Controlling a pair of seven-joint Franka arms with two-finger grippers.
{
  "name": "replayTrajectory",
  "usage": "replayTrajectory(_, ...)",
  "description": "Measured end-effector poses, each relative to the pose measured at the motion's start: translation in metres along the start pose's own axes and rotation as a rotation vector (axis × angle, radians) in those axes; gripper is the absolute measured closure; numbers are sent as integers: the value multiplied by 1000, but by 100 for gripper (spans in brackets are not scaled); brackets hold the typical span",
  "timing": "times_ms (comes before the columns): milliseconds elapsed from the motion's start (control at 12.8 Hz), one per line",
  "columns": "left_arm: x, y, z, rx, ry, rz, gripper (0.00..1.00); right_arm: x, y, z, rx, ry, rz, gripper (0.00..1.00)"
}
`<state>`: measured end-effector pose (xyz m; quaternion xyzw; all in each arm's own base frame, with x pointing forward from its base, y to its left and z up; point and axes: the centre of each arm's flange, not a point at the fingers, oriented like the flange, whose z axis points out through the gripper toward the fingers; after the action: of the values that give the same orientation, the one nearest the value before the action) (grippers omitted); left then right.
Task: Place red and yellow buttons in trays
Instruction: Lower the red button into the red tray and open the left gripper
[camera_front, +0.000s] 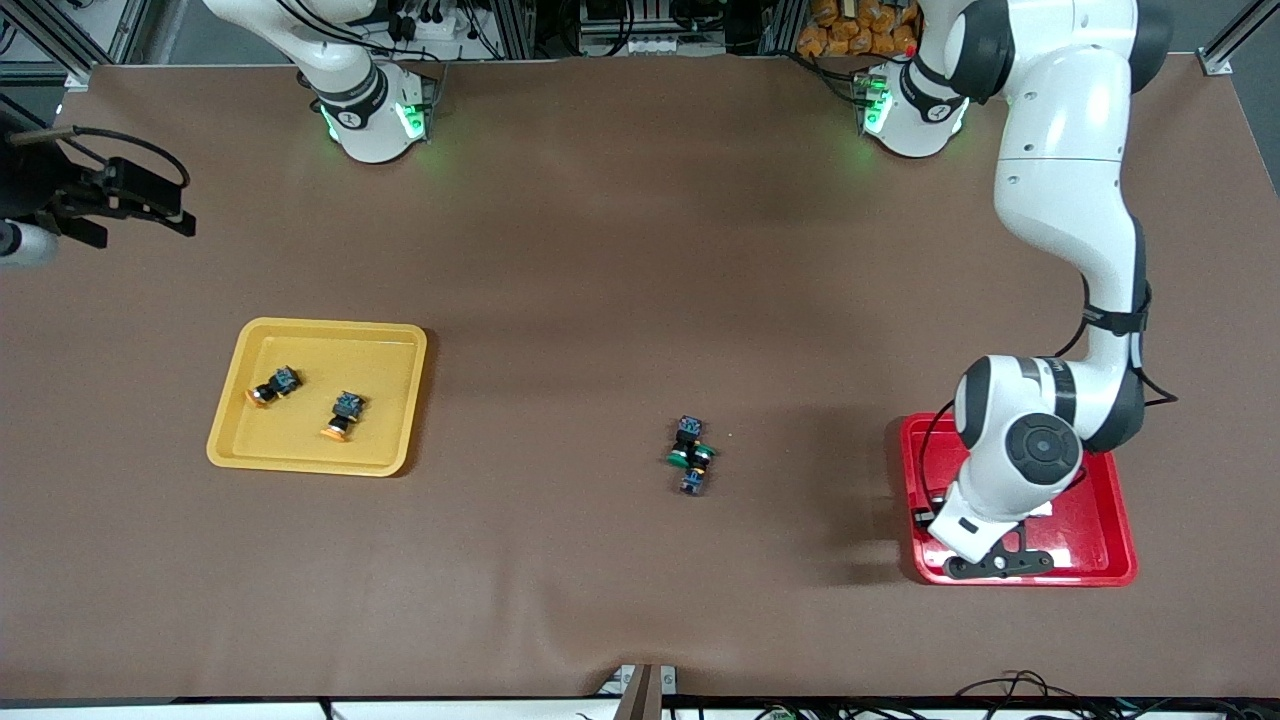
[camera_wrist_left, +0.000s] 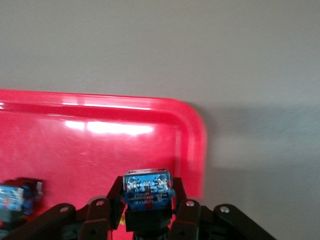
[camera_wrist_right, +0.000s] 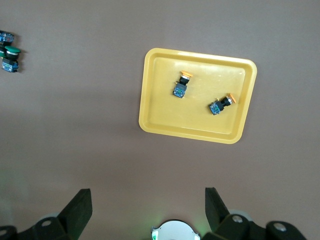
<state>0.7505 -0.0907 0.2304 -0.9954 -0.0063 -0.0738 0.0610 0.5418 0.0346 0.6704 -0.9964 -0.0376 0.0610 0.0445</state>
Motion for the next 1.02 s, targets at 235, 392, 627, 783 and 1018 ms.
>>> replayTrajectory(235, -2, -40, 13, 8, -25, 69, 58, -13, 6, 14, -11, 37, 13, 0)
replayTrajectory(392, -4, -55, 19, 10, -37, 95, 58, -19, -10, 20, -17, 34, -17, 0)
replayTrajectory(627, -5, -61, 22, 8, -45, 98, 31, -20, -30, 20, -85, 47, -56, 0)
replayTrajectory(783, -5, -57, 18, 4, -50, 102, 7, -20, -27, 18, -111, 54, -65, 0)
replayTrajectory(1018, 4, -66, -27, -2, -43, 78, 0, -21, -24, 18, -112, 40, -74, 0)
